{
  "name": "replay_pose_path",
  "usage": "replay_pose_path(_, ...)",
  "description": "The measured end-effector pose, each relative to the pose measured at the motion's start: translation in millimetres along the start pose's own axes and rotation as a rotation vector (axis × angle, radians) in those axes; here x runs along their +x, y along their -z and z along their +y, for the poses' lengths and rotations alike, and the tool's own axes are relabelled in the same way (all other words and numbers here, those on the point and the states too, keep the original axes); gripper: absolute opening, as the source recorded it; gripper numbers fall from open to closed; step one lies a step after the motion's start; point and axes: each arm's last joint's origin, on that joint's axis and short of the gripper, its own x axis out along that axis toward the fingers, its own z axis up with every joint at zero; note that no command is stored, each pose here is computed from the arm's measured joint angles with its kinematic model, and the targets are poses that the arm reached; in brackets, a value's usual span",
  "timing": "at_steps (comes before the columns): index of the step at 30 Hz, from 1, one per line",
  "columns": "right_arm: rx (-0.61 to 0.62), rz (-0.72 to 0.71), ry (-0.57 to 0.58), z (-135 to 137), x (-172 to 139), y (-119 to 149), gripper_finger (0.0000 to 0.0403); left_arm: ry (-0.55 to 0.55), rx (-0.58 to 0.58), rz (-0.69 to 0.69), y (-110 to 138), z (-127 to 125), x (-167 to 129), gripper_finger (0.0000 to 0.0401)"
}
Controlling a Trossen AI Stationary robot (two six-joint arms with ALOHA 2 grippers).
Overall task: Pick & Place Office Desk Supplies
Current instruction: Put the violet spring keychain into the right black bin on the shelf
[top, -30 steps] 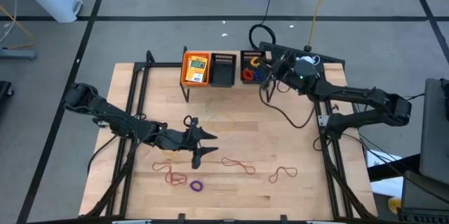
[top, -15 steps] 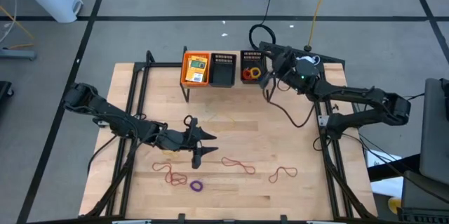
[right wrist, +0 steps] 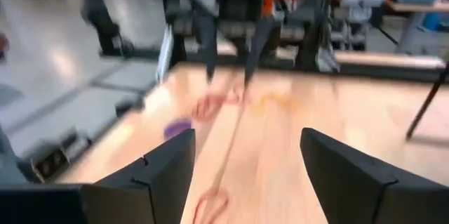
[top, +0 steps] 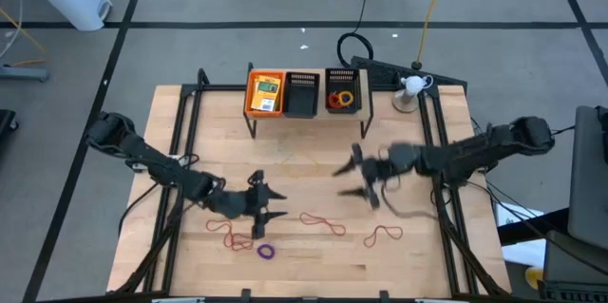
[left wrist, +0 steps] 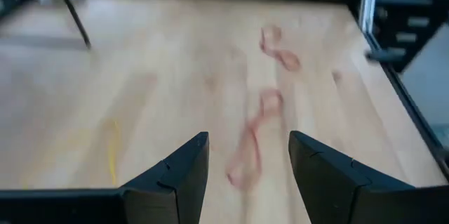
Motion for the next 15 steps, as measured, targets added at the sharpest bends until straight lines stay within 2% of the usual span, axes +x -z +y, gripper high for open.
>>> replay_pose_path(4,-0.025,0.032,0.034,37.5,-0.3,32.2,0.0242,0.004,-0.085,0.126,19.1,-14.1,-10.7,0.0195)
replay_pose_path(7,-0.038,0.021,0.064,52.2,-0.8,49.2,0.0239,-0.013,-0.146,0.187,28.2,-18.5,-16.2,0.0195)
replay_pose_path(15,-0.048,0.019,0.092,56.5,11.4,80.9,0.0237,0.044,-0.316,0.422,56.1,-27.9,-6.7,0.0195)
